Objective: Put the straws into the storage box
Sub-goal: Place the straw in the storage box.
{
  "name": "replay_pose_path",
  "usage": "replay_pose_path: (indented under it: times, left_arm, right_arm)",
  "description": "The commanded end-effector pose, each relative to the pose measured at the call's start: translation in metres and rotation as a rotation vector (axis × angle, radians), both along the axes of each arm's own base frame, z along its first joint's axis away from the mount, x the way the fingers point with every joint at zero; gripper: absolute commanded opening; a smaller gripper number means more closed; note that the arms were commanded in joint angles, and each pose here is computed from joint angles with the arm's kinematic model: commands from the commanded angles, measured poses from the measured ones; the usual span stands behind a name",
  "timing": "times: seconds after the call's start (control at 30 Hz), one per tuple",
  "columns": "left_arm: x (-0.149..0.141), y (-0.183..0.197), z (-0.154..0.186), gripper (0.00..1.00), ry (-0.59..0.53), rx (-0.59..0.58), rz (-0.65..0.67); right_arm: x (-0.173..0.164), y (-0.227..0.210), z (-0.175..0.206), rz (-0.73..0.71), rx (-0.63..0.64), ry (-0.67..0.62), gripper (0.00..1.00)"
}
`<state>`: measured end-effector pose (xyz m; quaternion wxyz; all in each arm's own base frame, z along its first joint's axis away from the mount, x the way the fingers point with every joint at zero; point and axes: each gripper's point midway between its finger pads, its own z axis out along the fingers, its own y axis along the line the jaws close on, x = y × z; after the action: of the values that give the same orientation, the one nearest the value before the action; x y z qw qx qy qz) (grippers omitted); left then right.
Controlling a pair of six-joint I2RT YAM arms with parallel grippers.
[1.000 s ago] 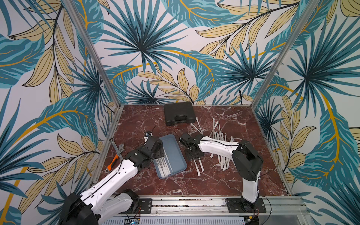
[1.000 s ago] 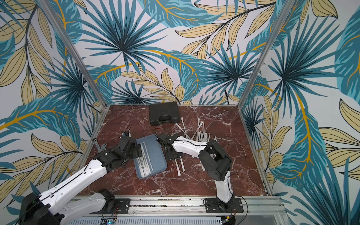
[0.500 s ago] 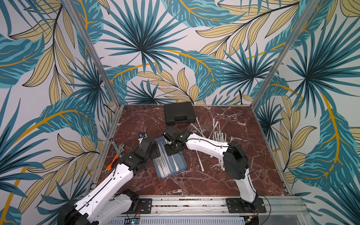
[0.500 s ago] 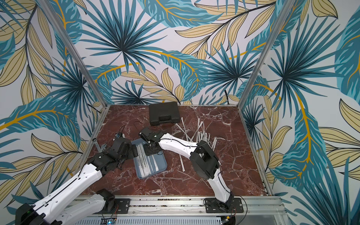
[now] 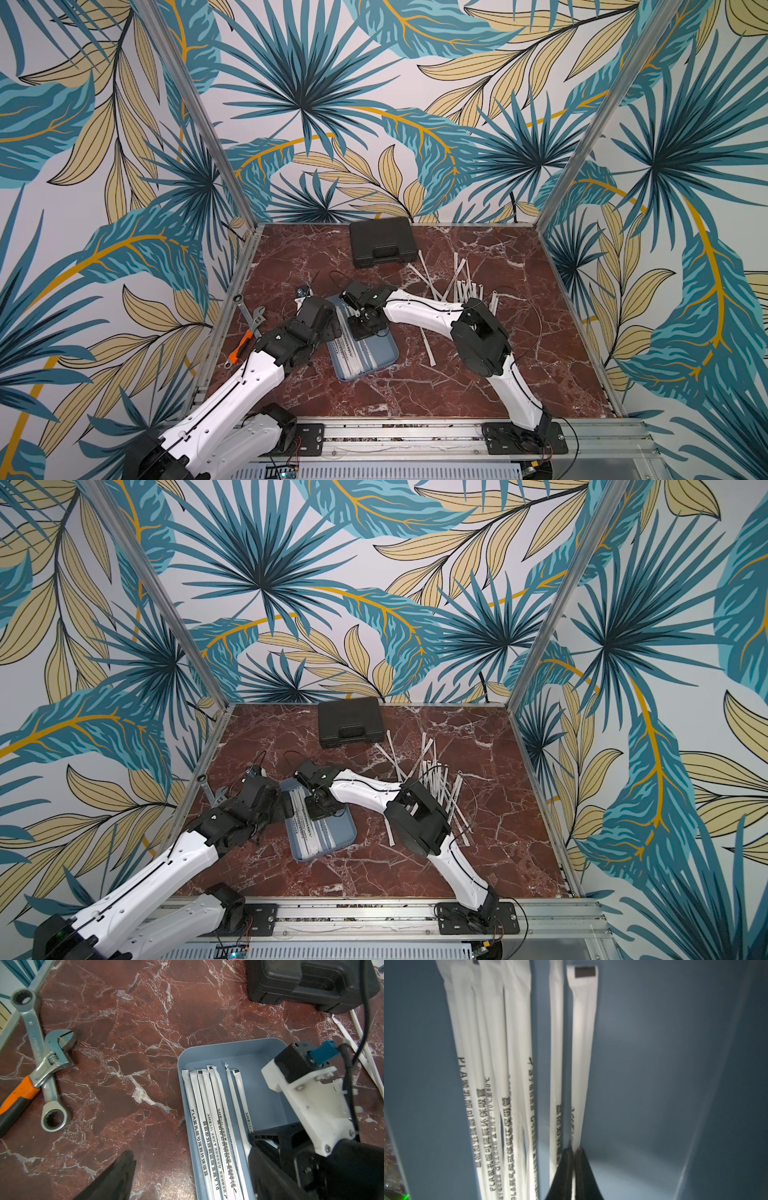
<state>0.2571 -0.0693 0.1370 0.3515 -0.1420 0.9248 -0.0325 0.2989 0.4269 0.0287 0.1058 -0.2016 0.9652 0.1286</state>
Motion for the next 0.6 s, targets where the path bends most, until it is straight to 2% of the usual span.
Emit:
replay_pose_path:
  times: [0.0, 0.37, 0.57]
  left_arm:
    - [-0.001, 0.001, -0.004, 0.90, 0.000, -0.006, 0.006]
    - [-0.003, 0.003, -0.004, 0.90, 0.002, 0.003, 0.007]
    - [0.001, 0.002, 0.006, 0.90, -0.018, 0.002, -0.004]
  right_arm:
    - [-0.004, 0.007, -0.011, -0.007, 0.005, 0.032, 0.09]
    - [-0.001, 0.012, -0.009, -0.016, 0.020, 0.030, 0.11]
    - [0.001, 0.003, 0.044, -0.007, 0.057, -0.045, 0.21]
